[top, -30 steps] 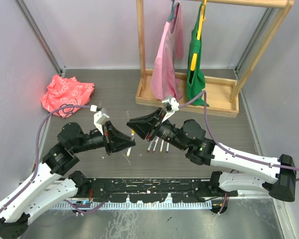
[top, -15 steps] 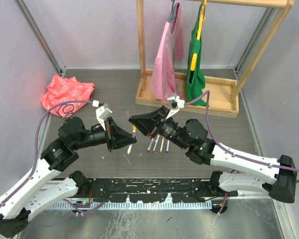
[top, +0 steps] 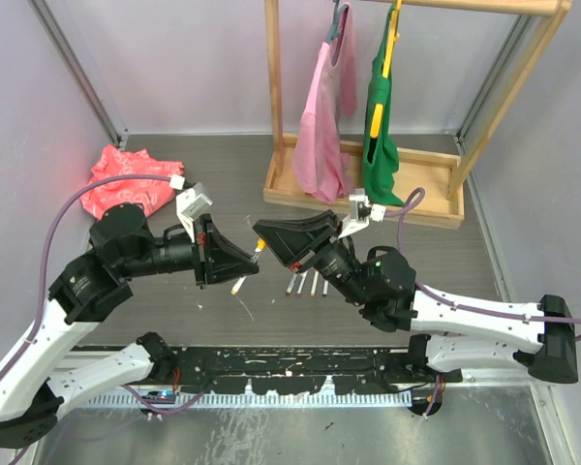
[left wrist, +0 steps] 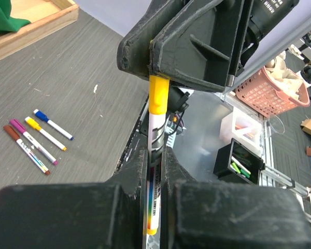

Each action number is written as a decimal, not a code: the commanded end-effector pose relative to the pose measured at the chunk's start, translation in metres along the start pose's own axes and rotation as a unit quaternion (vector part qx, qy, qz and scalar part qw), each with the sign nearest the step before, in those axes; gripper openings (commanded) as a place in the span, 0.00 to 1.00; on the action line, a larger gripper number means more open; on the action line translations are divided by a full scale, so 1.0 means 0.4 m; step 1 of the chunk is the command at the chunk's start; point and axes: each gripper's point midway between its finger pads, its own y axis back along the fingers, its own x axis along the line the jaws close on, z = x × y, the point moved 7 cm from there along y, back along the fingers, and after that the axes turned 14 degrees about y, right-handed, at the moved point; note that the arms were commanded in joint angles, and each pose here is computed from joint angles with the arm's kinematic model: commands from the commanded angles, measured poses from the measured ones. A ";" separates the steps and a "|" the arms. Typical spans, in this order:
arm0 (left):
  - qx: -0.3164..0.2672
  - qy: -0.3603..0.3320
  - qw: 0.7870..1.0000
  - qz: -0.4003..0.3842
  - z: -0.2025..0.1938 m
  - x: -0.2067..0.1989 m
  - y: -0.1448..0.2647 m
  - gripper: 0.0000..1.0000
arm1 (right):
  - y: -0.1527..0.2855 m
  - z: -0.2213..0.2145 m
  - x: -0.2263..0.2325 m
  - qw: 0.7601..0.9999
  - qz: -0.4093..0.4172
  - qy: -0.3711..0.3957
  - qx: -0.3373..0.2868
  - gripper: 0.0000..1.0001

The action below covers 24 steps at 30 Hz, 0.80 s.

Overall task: Insert the pens into the pen caps
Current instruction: Press the pen cap onto the pen.

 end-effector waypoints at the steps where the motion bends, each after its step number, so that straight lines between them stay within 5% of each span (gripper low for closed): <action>1: -0.238 -0.121 0.963 -0.033 0.242 -0.130 0.049 0.00 | 0.144 -0.306 0.036 0.966 0.050 -0.008 0.255 0.00; 13: -0.229 -0.125 0.964 -0.040 0.250 -0.120 0.020 0.00 | 0.187 -0.330 0.059 0.961 0.033 -0.004 0.273 0.00; 21: -0.127 -0.130 0.983 -0.033 0.192 -0.061 -0.036 0.00 | 0.104 -0.145 0.039 0.988 -0.032 0.015 0.148 0.05; 24: -0.092 -0.117 0.988 -0.044 0.164 -0.044 -0.052 0.00 | 0.077 -0.048 0.035 0.995 -0.036 0.031 0.091 0.22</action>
